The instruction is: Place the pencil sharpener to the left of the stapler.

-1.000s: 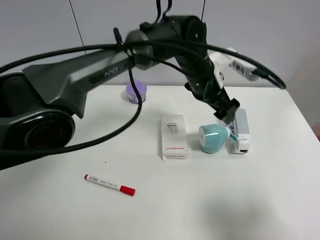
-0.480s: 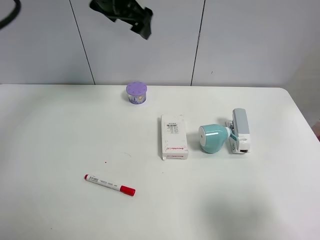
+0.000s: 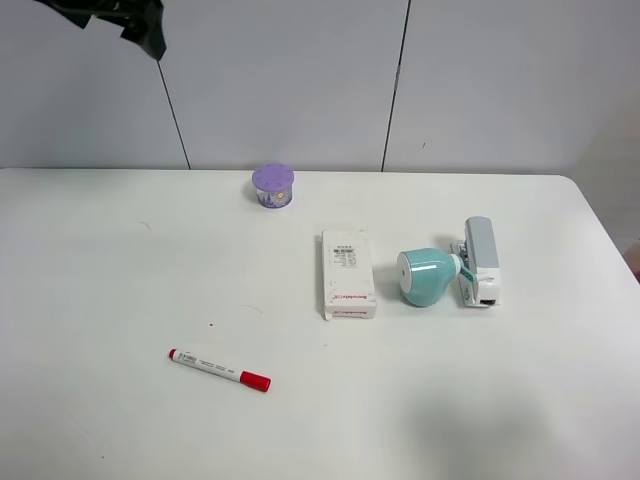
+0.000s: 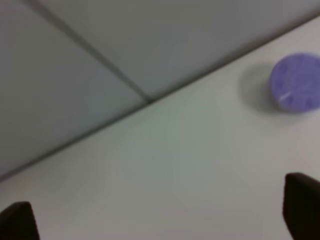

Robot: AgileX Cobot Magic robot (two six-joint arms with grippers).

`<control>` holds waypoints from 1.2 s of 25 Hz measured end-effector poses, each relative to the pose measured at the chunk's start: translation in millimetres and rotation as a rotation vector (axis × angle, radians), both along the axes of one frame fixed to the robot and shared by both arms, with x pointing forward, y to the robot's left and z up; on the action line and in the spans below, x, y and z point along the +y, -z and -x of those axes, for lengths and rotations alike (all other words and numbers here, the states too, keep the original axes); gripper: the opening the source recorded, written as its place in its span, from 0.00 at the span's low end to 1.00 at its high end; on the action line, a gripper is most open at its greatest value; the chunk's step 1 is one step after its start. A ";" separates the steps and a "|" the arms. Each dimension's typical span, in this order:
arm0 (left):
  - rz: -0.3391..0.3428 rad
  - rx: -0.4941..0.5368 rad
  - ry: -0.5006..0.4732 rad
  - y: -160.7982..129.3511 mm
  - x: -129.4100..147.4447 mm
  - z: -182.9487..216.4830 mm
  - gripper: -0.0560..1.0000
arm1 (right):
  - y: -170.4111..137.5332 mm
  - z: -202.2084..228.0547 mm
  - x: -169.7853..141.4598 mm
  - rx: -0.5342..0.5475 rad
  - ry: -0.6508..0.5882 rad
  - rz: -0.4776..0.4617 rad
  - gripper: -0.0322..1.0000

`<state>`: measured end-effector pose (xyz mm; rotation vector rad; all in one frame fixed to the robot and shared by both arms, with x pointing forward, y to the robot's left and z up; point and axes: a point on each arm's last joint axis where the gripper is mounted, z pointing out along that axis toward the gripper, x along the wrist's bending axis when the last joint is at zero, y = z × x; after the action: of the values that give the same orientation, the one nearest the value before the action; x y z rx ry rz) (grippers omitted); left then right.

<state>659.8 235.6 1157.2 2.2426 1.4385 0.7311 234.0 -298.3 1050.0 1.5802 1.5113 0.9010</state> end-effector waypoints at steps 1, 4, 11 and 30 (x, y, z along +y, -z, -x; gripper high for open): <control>-0.011 0.019 -0.023 2.4 10.9 5.1 0.99 | 0.0 0.0 0.0 0.000 0.000 0.000 0.99; -0.045 0.097 -0.081 17.7 38.5 25.2 0.99 | 0.0 0.0 0.0 0.000 0.000 0.000 0.99; 0.018 0.021 -0.216 15.6 70.6 117.1 0.99 | 0.0 0.0 0.0 0.000 0.000 0.000 0.99; 0.170 -0.499 -0.390 62.1 75.8 385.7 0.99 | 0.0 0.0 0.0 0.000 0.000 0.000 0.99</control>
<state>274.2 311.4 1095.1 1.5176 1.6089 1.1428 234.0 -298.3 1050.0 1.5802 1.5113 0.9010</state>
